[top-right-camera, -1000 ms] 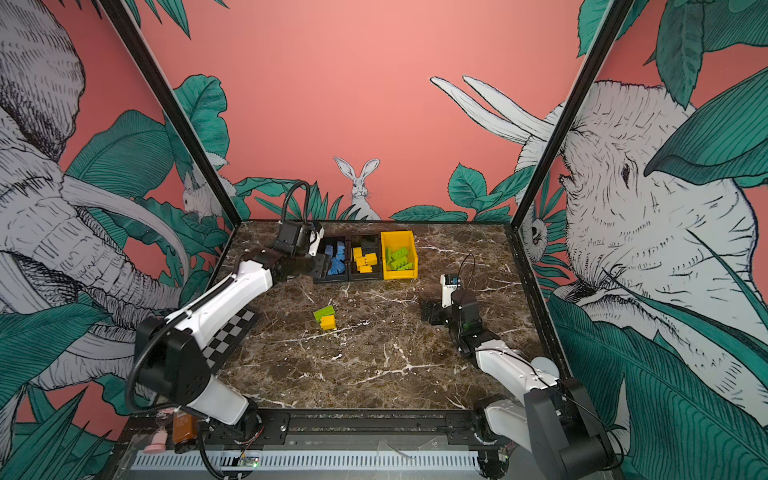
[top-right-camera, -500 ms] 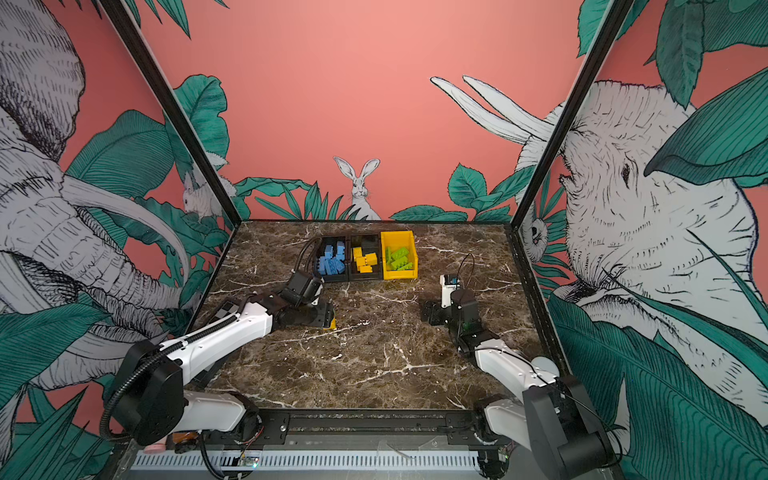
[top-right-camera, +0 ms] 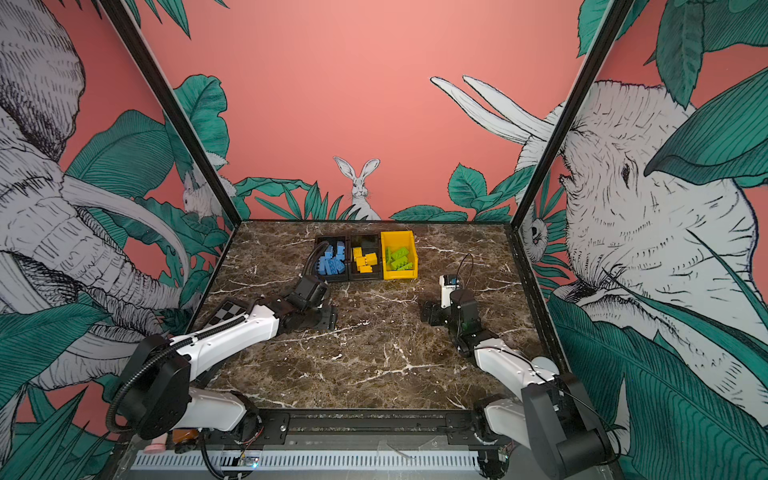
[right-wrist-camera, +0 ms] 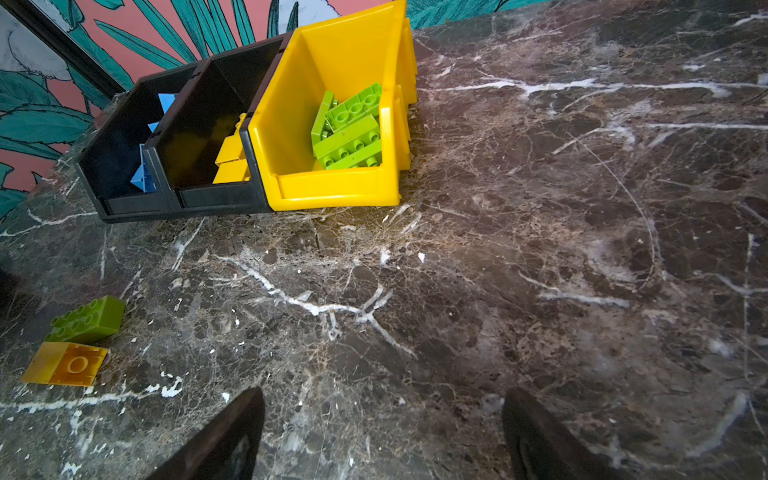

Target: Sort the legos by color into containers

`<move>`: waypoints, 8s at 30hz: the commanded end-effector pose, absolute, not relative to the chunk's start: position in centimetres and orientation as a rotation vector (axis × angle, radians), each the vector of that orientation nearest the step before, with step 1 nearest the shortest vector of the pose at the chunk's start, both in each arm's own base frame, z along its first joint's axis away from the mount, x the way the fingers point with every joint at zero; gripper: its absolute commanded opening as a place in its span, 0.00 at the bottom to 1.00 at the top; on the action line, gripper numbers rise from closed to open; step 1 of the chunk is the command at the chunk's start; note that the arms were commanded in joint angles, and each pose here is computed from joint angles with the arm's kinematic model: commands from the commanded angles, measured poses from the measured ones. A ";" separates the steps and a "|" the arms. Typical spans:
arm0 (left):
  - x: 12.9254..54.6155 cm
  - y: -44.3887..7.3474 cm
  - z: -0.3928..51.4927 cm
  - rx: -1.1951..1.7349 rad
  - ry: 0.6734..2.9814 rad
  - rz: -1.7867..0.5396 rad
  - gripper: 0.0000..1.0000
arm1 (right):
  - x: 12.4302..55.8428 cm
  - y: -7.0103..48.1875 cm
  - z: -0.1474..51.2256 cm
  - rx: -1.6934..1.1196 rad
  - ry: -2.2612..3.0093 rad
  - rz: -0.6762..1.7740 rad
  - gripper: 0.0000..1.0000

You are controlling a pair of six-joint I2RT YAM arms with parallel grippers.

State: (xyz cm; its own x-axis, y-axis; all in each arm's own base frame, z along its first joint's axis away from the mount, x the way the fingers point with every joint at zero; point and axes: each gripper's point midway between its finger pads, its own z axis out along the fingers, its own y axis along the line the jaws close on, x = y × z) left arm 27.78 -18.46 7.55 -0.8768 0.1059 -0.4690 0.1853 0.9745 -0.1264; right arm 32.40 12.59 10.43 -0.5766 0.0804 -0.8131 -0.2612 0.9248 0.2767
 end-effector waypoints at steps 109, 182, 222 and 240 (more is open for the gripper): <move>31.9 -17.3 15.0 0.856 2.508 -0.045 0.95 | 33.3 12.9 12.4 -0.123 2.080 0.483 0.89; 36.0 -23.0 10.5 0.807 2.573 -0.269 0.27 | 33.3 13.0 12.3 -0.126 2.083 0.486 0.89; 53.2 -40.4 21.9 0.816 1.885 -0.471 0.76 | 33.2 12.5 12.7 -0.124 2.069 0.456 0.89; 40.8 -9.4 25.0 0.194 1.840 0.260 0.99 | 33.6 8.3 14.8 -0.046 1.997 0.170 0.92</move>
State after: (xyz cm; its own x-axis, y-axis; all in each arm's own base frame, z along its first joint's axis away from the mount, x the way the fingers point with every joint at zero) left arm 41.91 -14.89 26.21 -0.2680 0.2483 -0.9309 0.2098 0.9581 0.1952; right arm 32.70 10.90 12.67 -0.5011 0.0757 -0.8621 -0.2140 0.9544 0.2082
